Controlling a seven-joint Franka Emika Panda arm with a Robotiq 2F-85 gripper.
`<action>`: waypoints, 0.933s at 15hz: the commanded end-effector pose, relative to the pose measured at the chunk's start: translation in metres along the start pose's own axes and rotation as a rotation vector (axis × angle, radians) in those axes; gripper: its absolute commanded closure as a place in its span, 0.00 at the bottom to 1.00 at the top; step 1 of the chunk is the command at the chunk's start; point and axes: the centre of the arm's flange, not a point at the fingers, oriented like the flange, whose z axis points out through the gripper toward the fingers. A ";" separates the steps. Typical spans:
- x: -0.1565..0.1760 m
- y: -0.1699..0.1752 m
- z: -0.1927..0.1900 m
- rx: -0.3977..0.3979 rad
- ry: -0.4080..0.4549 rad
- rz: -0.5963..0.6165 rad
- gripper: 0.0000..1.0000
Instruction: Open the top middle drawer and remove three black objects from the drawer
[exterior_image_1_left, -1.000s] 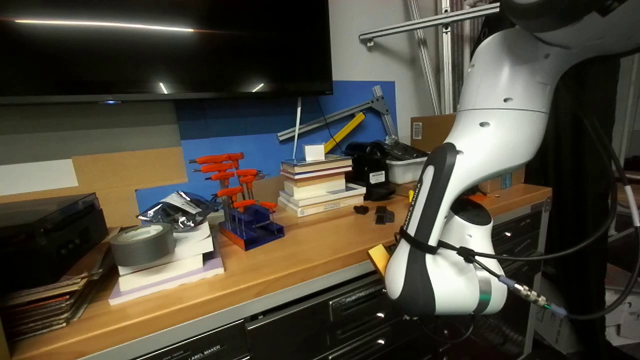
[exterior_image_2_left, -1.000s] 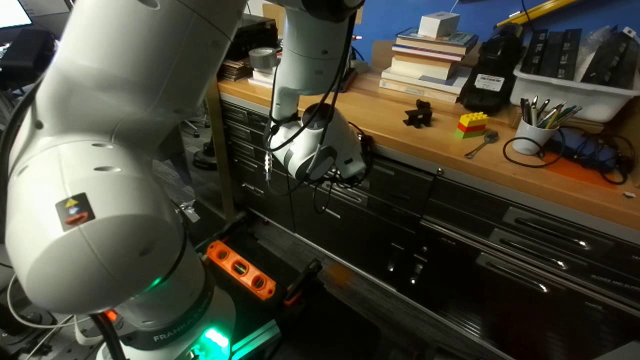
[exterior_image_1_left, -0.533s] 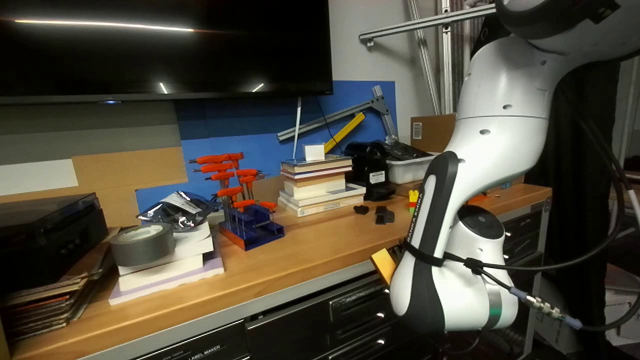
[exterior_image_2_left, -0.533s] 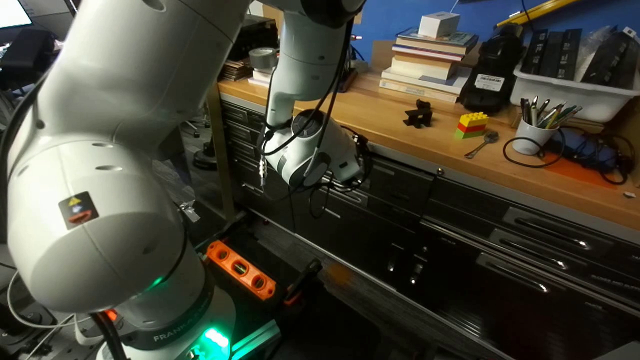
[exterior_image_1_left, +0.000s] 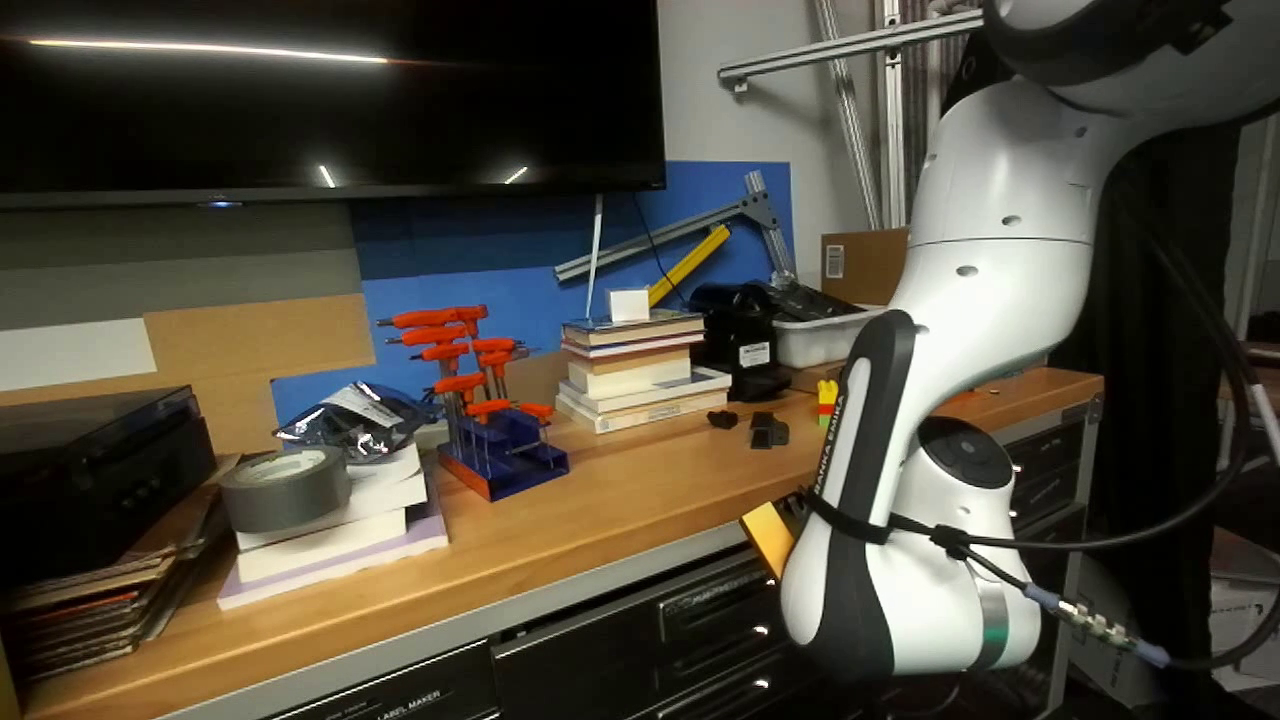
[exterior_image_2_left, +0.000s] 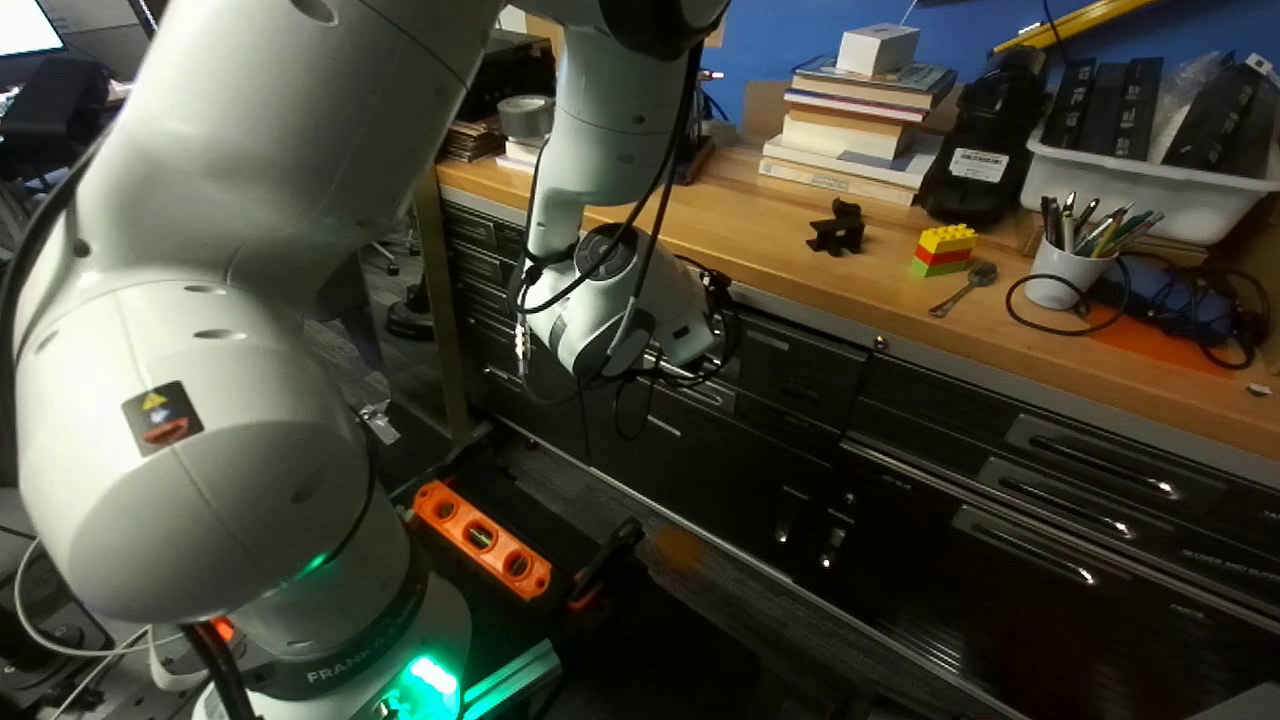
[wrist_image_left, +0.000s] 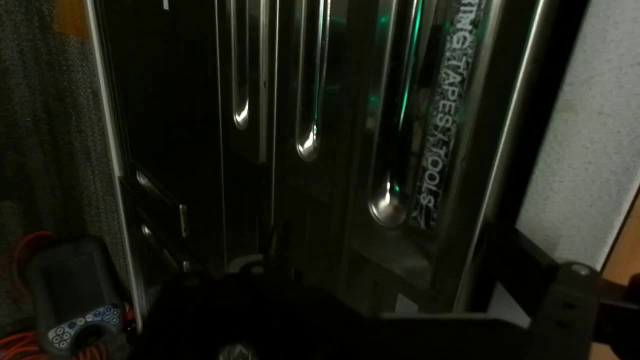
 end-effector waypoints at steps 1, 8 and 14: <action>-0.006 -0.007 0.001 0.044 0.014 -0.011 0.00; -0.015 -0.009 0.015 0.032 -0.004 -0.029 0.00; -0.017 -0.009 0.037 -0.013 -0.014 -0.046 0.00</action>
